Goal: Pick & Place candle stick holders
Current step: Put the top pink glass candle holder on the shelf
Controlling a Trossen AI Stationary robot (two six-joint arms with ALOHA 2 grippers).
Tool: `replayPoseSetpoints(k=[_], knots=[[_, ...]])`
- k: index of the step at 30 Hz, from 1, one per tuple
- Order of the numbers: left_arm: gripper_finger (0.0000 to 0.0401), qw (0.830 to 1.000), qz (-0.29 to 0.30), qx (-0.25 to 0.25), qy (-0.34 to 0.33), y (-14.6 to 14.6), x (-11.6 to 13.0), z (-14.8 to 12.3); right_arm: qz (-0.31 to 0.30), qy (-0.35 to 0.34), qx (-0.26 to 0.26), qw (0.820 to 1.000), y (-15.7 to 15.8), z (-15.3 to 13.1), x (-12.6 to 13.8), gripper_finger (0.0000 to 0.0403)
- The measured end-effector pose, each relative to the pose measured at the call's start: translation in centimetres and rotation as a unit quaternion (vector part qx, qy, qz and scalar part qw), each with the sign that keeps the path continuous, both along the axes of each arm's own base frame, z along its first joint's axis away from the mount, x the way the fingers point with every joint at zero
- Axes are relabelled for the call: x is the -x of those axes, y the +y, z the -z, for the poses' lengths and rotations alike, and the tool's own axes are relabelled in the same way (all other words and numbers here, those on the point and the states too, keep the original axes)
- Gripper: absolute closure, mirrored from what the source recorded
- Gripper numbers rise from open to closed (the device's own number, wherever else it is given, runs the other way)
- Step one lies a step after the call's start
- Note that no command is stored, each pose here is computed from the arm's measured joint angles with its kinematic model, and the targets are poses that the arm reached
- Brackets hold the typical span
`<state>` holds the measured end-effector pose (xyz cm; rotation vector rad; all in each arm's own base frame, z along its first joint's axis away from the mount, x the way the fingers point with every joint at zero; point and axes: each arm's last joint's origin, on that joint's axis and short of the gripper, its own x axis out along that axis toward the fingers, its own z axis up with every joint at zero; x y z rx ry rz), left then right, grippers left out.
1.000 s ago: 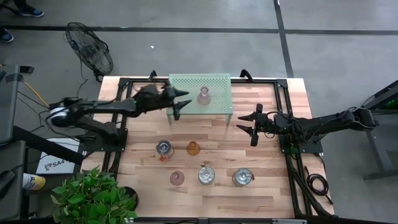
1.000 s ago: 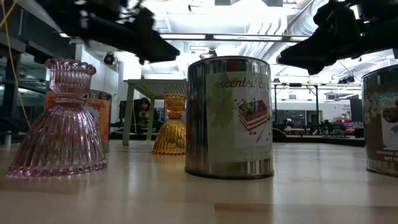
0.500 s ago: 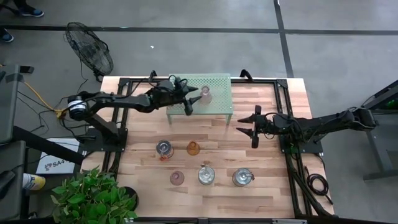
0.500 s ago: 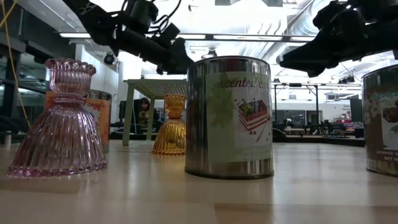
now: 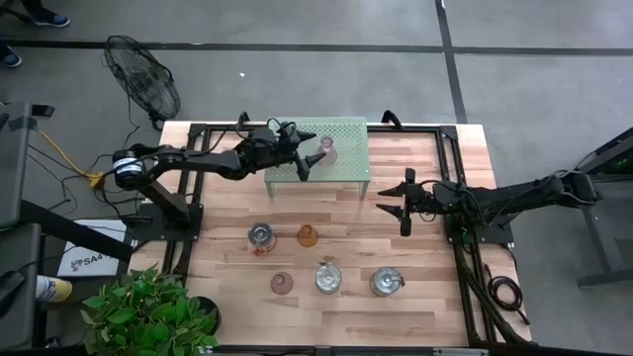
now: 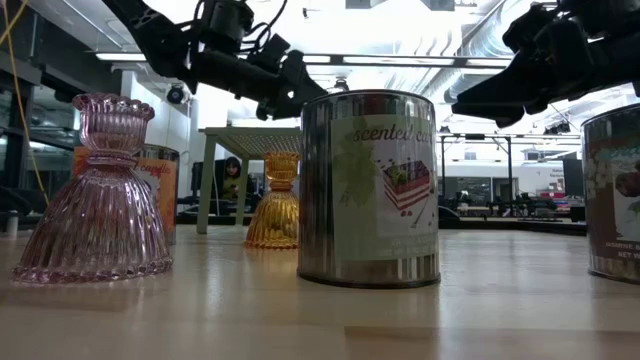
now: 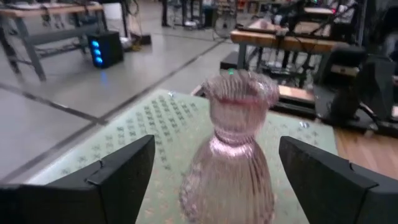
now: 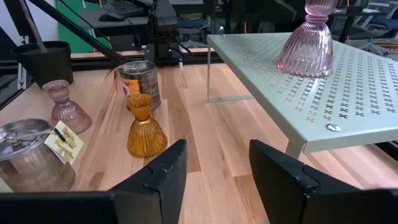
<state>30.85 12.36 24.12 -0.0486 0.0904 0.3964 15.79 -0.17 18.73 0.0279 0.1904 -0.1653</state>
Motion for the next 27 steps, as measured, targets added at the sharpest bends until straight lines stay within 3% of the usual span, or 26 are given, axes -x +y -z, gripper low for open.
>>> replayPoseSetpoints(k=[20,27], knots=[[0.0061,0.999,0.005,-0.01,-0.037,0.3,-1.0,0.8,-0.001,0.006,0.007,1.0,0.0,0.1,0.0,0.0235],[0.0061,0.999,0.007,-0.008,-0.043,0.9,-2.5,1.5,-0.001,0.008,0.007,1.0,0.0,0.1,0.0,0.0235]])
